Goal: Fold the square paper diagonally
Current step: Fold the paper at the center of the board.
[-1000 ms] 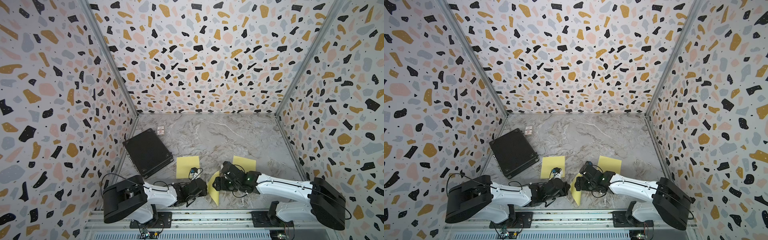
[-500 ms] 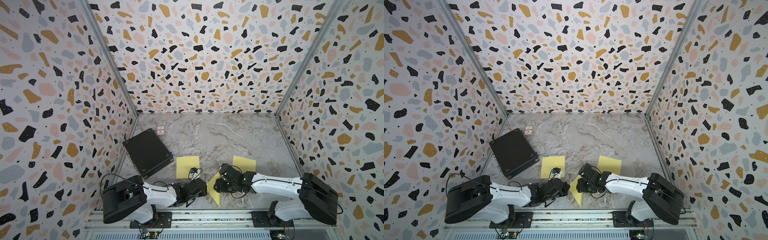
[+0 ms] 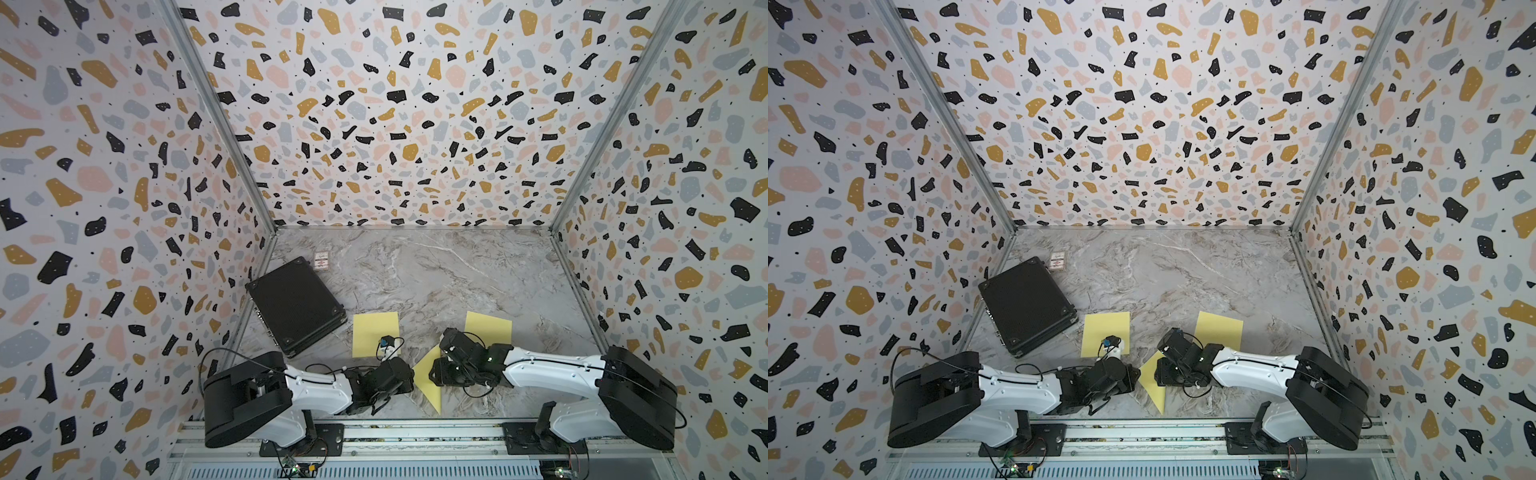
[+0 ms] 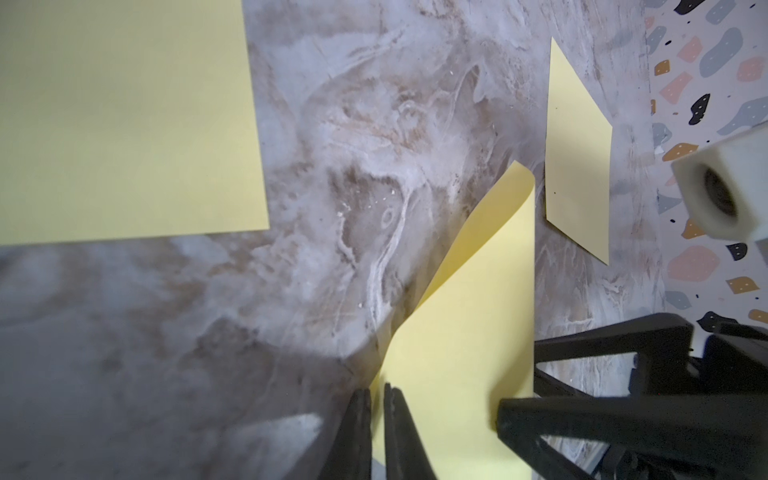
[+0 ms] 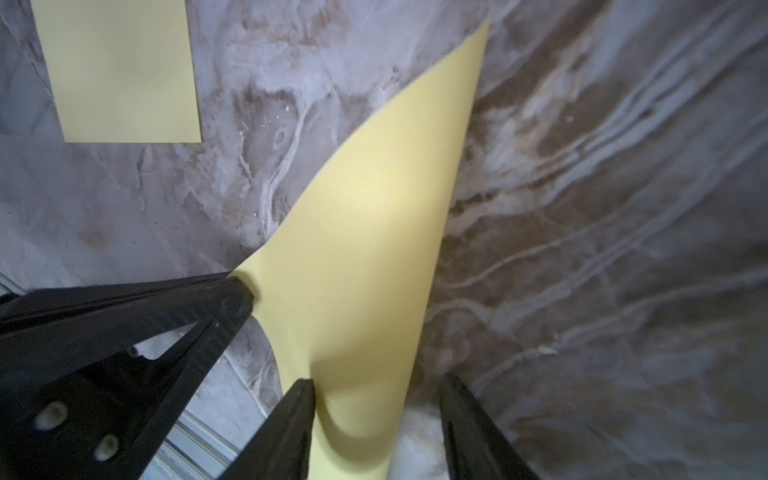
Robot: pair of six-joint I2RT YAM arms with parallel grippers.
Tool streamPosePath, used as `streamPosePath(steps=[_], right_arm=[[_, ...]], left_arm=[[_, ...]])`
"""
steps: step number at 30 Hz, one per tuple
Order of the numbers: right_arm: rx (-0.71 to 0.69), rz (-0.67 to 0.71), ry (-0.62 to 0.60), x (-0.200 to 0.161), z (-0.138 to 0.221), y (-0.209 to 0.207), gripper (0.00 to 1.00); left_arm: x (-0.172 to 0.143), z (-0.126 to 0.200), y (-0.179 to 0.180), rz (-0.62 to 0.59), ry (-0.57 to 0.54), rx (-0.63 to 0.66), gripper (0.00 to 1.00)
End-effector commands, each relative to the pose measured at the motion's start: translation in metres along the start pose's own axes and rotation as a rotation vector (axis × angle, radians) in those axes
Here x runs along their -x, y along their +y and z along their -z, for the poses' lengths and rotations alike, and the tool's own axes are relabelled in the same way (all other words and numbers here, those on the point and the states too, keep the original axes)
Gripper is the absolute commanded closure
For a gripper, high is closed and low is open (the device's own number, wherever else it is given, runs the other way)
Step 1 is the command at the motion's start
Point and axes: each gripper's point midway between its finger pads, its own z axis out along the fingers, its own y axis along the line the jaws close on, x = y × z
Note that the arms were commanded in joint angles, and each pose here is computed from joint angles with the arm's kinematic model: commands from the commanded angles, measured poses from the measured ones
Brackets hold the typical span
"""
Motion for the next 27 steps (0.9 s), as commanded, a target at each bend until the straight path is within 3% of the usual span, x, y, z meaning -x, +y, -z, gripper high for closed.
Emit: streamPosePath(steps=[1, 27], right_arm=[[-0.04, 0.006, 0.016, -0.006, -0.003, -0.011, 0.48], [-0.034, 0.049, 0.076, -0.019, -0.008, -0.015, 0.5]], left_arm=[[-0.022, 0.003, 0.055, -0.04, 0.073, 0.18, 0.84], [-0.022, 0.004, 0.058, -0.046, 0.073, 0.204, 0.79]])
